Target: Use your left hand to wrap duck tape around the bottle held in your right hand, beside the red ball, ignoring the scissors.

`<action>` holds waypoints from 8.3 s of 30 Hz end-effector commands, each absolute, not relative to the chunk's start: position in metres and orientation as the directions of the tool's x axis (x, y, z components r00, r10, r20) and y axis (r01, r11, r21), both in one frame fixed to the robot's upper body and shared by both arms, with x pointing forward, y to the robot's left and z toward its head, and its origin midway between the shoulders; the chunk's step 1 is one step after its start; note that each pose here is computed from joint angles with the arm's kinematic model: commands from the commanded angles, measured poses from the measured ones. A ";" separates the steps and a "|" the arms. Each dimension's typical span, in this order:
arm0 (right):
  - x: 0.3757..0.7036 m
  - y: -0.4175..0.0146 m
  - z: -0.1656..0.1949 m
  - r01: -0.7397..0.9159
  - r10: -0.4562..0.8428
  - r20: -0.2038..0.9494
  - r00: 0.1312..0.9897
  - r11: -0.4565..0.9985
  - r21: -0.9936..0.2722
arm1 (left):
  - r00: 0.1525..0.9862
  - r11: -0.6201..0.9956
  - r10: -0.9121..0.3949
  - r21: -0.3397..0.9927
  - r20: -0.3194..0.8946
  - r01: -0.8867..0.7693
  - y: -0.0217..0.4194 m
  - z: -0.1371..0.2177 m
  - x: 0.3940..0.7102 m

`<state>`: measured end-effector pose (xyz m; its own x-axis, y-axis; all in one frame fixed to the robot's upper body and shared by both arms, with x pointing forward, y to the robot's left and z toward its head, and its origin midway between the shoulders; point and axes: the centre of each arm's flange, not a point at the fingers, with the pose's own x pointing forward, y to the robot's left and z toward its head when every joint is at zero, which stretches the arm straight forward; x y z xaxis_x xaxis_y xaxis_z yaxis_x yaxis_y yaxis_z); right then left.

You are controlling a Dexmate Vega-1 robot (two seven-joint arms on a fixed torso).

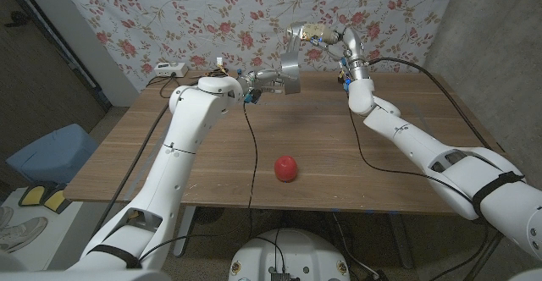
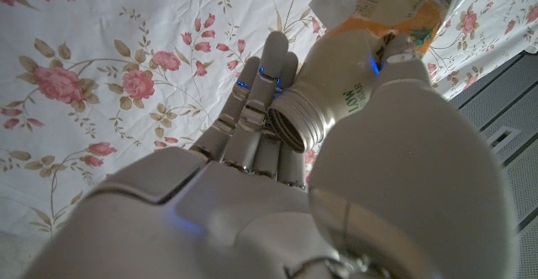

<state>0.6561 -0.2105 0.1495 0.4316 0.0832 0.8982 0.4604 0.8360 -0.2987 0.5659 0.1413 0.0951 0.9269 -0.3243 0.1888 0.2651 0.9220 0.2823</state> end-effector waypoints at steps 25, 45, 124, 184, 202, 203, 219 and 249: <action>0.695 -0.209 0.140 -0.769 0.665 0.490 0.564 0.639 0.018 | 0.916 0.930 -0.282 0.315 0.286 0.188 0.134 0.108 0.571; 0.688 -0.223 0.138 -0.844 0.667 0.522 0.531 0.471 0.257 | 0.927 0.915 -0.232 0.390 0.295 0.104 0.128 0.106 0.565; 0.673 -0.238 0.124 -0.527 0.580 0.287 0.763 0.814 -0.243 | 0.913 0.438 -0.123 0.846 0.390 -0.303 0.105 0.127 0.530; 0.641 -0.143 0.113 0.076 0.482 0.162 0.861 0.192 -0.978 | 0.997 0.139 -0.067 0.990 0.046 -0.036 0.116 0.088 0.564; 0.637 -0.139 0.112 0.141 0.435 0.162 0.886 0.082 -0.987 | 0.996 0.048 -0.018 0.995 0.086 -0.085 0.111 0.086 0.560; 0.637 -0.139 0.112 0.140 0.432 0.158 0.888 0.074 -0.987 | 0.996 0.043 -0.013 0.995 0.089 -0.088 0.111 0.086 0.560; 0.635 -0.140 0.114 0.143 0.402 0.137 0.905 0.015 -0.990 | 0.999 -0.058 -0.008 0.998 0.040 -0.040 0.108 0.092 0.555; 0.633 -0.153 0.124 0.089 0.504 0.188 0.843 0.213 -0.973 | 0.946 0.211 -0.206 0.955 0.252 -0.209 0.134 0.112 0.526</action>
<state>0.6345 -0.1449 0.1176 0.8862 0.4424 0.1374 0.1123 0.0827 -0.9902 0.5425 0.1184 0.1046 0.9889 -0.1078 0.1025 -0.0977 0.0495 0.9940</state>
